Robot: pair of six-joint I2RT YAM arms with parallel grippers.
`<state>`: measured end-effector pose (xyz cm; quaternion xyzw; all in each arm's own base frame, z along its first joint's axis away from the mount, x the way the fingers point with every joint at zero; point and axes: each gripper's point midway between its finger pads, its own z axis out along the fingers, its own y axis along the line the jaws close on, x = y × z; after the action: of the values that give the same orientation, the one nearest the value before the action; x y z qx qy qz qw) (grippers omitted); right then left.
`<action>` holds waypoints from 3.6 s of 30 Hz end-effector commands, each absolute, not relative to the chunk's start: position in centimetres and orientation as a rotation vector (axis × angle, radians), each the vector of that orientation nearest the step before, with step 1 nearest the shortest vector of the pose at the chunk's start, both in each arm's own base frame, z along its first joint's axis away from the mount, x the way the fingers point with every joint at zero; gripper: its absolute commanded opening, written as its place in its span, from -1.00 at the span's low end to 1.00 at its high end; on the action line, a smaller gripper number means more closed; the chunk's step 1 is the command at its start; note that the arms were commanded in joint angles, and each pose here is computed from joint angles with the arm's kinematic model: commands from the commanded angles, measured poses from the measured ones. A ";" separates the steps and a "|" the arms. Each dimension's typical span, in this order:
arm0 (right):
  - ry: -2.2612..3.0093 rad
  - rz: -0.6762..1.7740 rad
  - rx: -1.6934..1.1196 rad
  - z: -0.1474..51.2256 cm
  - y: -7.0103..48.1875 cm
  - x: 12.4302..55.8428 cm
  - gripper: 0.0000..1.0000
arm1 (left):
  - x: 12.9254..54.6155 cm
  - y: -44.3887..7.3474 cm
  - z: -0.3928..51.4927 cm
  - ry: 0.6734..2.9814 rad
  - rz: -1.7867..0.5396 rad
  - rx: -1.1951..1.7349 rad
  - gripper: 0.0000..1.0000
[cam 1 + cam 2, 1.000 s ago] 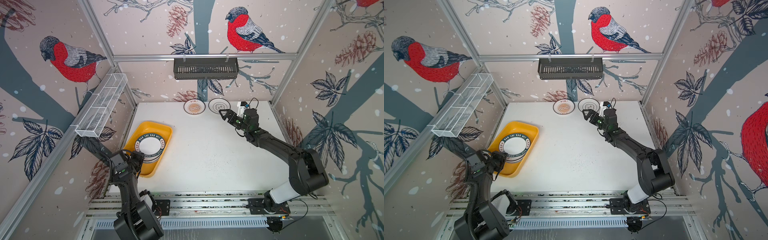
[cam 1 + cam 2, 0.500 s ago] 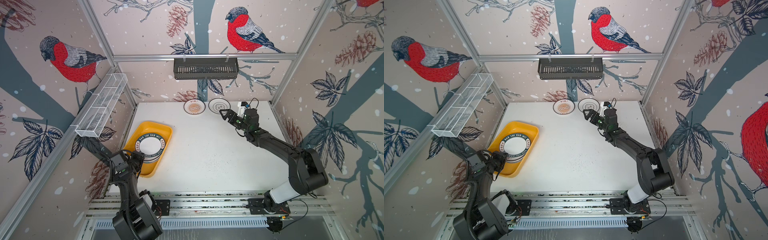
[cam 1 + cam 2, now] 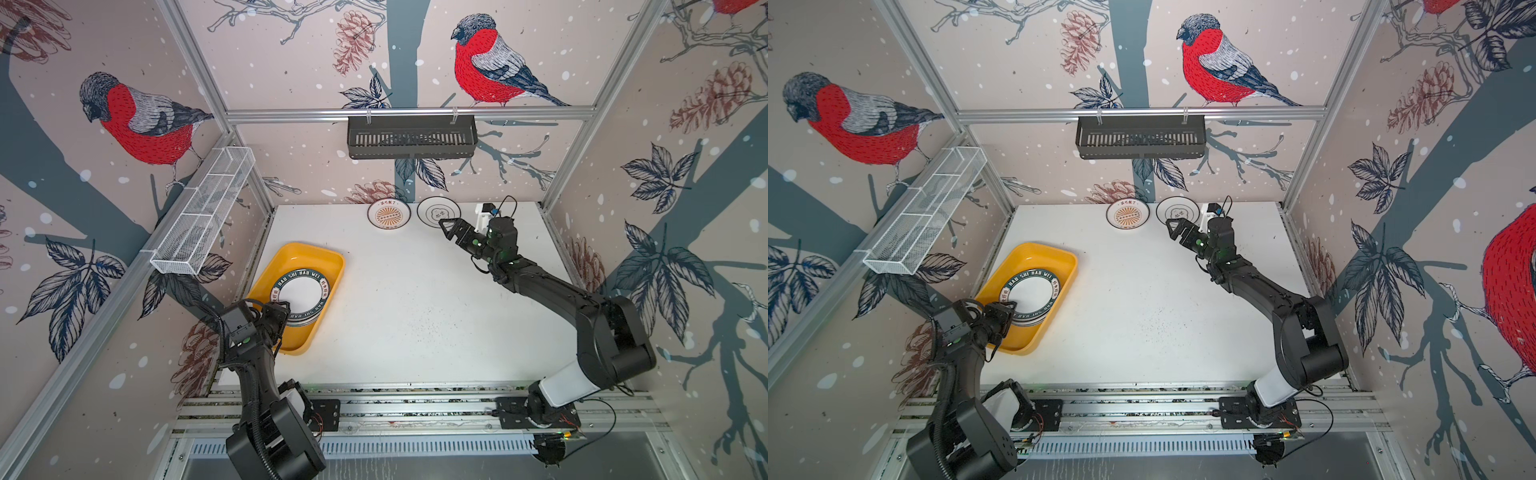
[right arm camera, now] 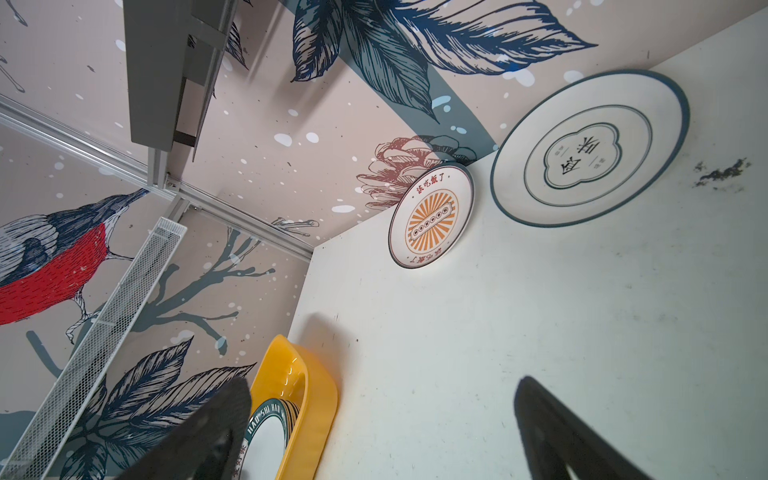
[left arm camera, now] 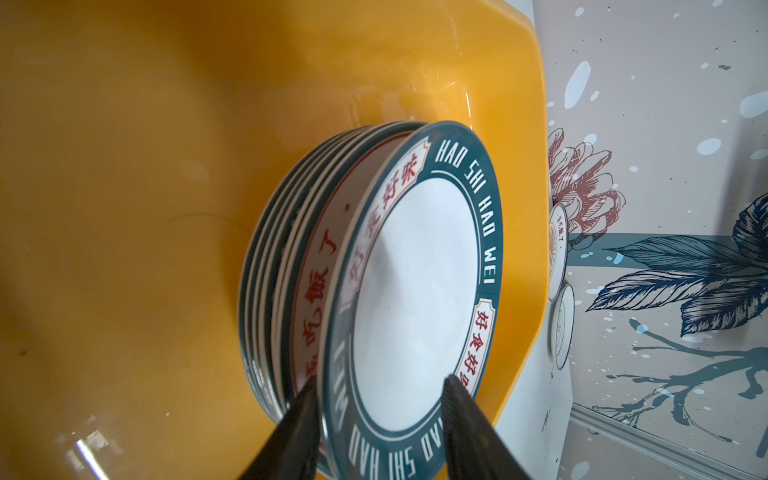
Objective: Place the plates into the plastic bin on the countertop
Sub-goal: 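Open the left gripper and raise it away from the bin, then move the left gripper toward the far plates while the right gripper approaches the cloud-pattern plate, then close the right gripper on the teal-rimmed cloud-pattern plate rim and tilt it up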
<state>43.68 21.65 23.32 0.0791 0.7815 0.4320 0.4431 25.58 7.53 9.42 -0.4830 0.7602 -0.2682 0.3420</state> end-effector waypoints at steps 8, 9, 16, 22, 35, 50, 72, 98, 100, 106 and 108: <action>1.916 1.060 0.214 23.7 21.3 44.1 0.99 | 25.3 8.5 10.7 1.982 -0.602 -1.216 0.54; 1.918 1.057 0.216 23.7 21.3 44.1 0.99 | 25.3 8.6 11.1 1.981 -0.590 -1.203 0.62; 1.924 1.047 0.233 23.5 21.1 44.3 0.99 | 25.0 9.8 14.7 1.928 -0.466 -1.143 0.89; 1.949 1.006 0.277 22.8 20.6 44.8 0.99 | 25.5 8.9 18.4 1.906 -0.485 -1.003 0.92; 1.992 0.955 0.394 20.6 20.1 46.9 0.99 | 28.8 -1.9 26.6 1.866 -0.765 -0.394 0.93; 1.976 1.100 0.546 16.4 20.4 51.4 0.99 | 33.4 -13.9 30.5 1.867 -0.929 0.155 0.92; 1.979 1.056 0.766 10.2 19.4 58.2 0.96 | 38.8 -25.8 31.1 1.873 -1.021 0.471 0.93; 2.016 0.987 0.985 2.4 18.5 62.4 0.46 | 36.7 -27.9 27.3 1.875 -0.958 0.570 0.92; 2.008 0.995 1.016 1.9 18.4 62.3 0.34 | 36.8 -27.8 27.1 1.881 -0.947 0.567 0.93; 1.911 1.053 1.110 1.6 17.7 61.7 -0.18 | 37.1 -27.3 26.3 1.900 -0.901 0.553 0.93; 1.880 1.077 1.133 1.5 17.5 61.7 -0.29 | 37.1 -27.3 26.2 1.902 -0.901 0.554 0.93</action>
<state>62.54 18.19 3.86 0.3926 0.7260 0.4279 0.3683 36.86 -27.22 25.25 0.2166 0.7872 -0.3703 0.4431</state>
